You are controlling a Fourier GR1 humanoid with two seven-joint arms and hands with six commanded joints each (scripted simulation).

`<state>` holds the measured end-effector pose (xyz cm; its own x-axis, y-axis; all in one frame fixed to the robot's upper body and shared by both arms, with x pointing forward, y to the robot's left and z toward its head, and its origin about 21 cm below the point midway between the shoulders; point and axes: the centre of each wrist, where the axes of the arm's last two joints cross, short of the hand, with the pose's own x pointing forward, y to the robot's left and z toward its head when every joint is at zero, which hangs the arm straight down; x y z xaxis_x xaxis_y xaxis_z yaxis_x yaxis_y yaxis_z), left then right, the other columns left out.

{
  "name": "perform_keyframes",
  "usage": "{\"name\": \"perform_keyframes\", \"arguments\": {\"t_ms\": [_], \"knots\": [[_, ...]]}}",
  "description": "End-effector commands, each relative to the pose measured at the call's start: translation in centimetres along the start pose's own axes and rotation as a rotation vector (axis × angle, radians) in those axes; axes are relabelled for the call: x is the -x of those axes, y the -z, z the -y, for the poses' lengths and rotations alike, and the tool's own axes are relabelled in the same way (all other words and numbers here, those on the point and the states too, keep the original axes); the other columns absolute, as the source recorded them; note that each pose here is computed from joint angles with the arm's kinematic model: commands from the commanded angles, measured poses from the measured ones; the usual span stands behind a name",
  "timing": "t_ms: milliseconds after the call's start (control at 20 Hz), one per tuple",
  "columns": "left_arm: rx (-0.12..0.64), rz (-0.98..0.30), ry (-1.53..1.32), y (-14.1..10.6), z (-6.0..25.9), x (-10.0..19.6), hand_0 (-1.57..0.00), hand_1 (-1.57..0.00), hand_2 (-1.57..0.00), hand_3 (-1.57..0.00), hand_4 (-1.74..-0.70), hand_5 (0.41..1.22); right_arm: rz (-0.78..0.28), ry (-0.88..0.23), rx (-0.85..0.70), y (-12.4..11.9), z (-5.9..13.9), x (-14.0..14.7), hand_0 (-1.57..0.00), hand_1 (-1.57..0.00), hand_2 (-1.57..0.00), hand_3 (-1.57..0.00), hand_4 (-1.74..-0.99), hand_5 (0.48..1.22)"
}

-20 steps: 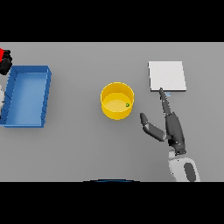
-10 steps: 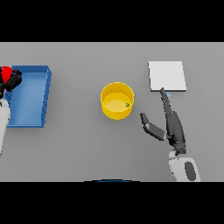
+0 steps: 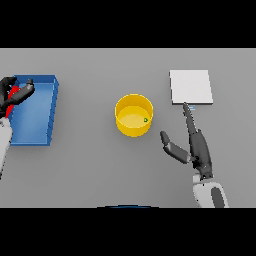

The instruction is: Pick up the red beaker and tilt it to pour out 1 green nut into yellow bowl. Pick up the yellow bowl and place it on the metallic measuring scale.

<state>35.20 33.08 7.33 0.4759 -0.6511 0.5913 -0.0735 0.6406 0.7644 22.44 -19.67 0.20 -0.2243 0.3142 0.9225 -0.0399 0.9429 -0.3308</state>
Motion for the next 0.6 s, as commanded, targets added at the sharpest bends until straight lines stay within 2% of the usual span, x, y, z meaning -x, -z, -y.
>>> {"name": "perform_keyframes", "arguments": {"t_ms": [0, 250, 350, 450, 550], "knots": [[0.008, 0.006, 0.008, 0.0, 0.2, 0.2, -0.32, -0.26, -0.27, -0.25, -0.82, 0.657, 0.000, -0.003, 0.000, 0.1, 0.1, 0.0, 0.00, 0.00, 0.00, 0.00, -1.009, 0.639], [-0.021, 0.045, -0.001, 0.5, -0.2, 0.4, -0.10, -0.08, -0.09, -0.08, -0.78, 0.651, -0.041, -0.059, -0.028, 0.6, 0.2, -0.1, 0.00, 0.00, 0.00, 0.00, -1.020, 0.640], [-0.028, 0.070, -0.001, 0.2, 0.0, 0.2, -0.07, -0.05, -0.06, -0.05, -0.76, 0.657, -0.009, -0.109, -0.138, 2.0, 1.0, -0.3, 0.00, 0.00, 0.00, 0.00, -1.005, 0.669], [-0.025, 0.088, -0.010, 0.1, 0.0, -0.2, -0.04, -0.03, -0.03, -0.03, -0.75, 0.661, 0.029, -0.270, -0.267, 3.8, 2.1, -1.5, 0.00, 0.00, 0.00, 0.00, -1.044, 0.679], [-0.020, 0.097, -0.011, 0.0, 0.0, 0.1, -0.03, -0.02, -0.02, -0.02, -0.74, 0.664, 0.042, -0.396, -0.377, 5.1, 1.9, -2.4, 0.00, 0.00, 0.00, 0.00, -1.094, 0.677]]}}
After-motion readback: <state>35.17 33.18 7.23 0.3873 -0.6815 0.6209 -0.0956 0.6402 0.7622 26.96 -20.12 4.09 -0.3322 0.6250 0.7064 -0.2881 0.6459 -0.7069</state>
